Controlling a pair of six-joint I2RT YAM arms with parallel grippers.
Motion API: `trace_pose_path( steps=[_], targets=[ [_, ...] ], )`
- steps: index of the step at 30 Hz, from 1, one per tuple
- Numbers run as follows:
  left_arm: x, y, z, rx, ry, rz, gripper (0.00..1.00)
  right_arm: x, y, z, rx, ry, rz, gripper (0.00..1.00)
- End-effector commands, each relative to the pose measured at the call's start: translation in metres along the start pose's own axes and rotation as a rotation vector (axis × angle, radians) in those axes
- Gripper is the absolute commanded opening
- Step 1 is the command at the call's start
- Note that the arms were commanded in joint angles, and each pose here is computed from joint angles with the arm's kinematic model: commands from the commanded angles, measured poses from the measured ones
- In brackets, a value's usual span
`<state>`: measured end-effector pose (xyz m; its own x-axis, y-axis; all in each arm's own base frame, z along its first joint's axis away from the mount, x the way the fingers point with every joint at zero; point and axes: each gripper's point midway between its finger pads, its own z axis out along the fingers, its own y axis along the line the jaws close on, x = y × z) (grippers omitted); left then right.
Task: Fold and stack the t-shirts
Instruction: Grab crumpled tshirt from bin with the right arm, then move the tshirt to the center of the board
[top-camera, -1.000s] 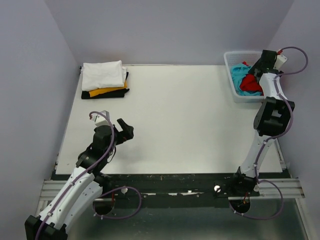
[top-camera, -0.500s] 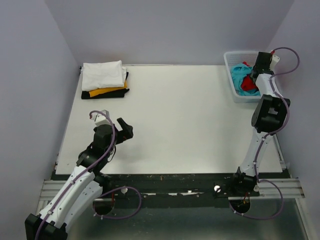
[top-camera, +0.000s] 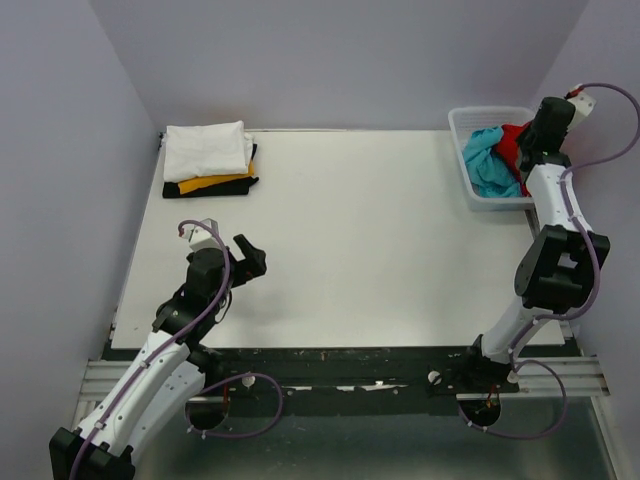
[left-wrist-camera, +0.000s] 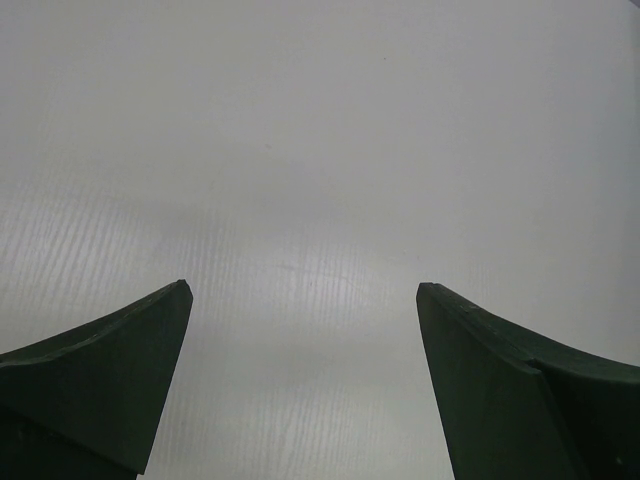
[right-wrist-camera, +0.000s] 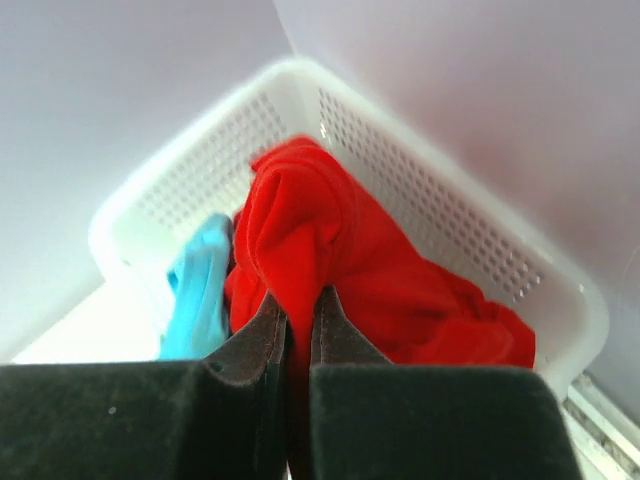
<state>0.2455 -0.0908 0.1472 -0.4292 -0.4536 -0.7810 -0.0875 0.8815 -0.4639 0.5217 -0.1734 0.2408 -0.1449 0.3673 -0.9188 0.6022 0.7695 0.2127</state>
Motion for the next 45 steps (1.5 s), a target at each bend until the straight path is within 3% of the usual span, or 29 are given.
trace_pose_path(
  steps=[1,6,11,14,20,24,29,36,40,45],
  targets=[
    [-0.012,-0.005,-0.003,0.007,-0.038,-0.001,0.99,-0.093,0.017,-0.027,-0.046,-0.202,0.044,0.04],
    [-0.012,-0.004,-0.002,0.004,-0.037,0.0,0.98,-0.137,0.016,-0.038,0.0,-0.273,0.061,0.04],
    [-0.012,-0.005,-0.001,0.0,-0.033,0.003,0.99,-0.2,0.047,-0.079,-0.166,-0.391,0.099,0.02],
    [-0.012,-0.005,0.0,-0.001,-0.027,0.005,0.98,-0.237,0.077,-0.121,-0.358,-0.467,0.135,0.02],
    [-0.01,-0.009,0.0,0.022,-0.014,0.005,0.99,-0.242,0.167,-0.227,-0.908,-0.315,0.125,0.01],
    [-0.01,-0.014,-0.003,0.051,-0.014,-0.001,0.98,-0.204,0.228,-0.302,-1.106,-0.249,0.026,0.01],
    [-0.012,-0.019,-0.011,0.086,-0.014,-0.021,0.99,-0.154,0.276,-0.381,-1.356,-0.102,0.083,0.01],
    [-0.015,-0.021,-0.029,0.09,-0.007,-0.098,0.98,-0.034,0.32,-0.457,-1.559,0.159,0.036,0.01],
    [-0.007,-0.007,-0.04,0.019,0.03,-0.167,0.99,0.047,0.305,-0.415,-1.387,0.282,0.058,0.05],
    [0.017,-0.007,-0.043,0.059,0.103,-0.191,0.99,0.166,0.221,-0.303,-0.816,0.314,0.057,0.09]
  ],
)
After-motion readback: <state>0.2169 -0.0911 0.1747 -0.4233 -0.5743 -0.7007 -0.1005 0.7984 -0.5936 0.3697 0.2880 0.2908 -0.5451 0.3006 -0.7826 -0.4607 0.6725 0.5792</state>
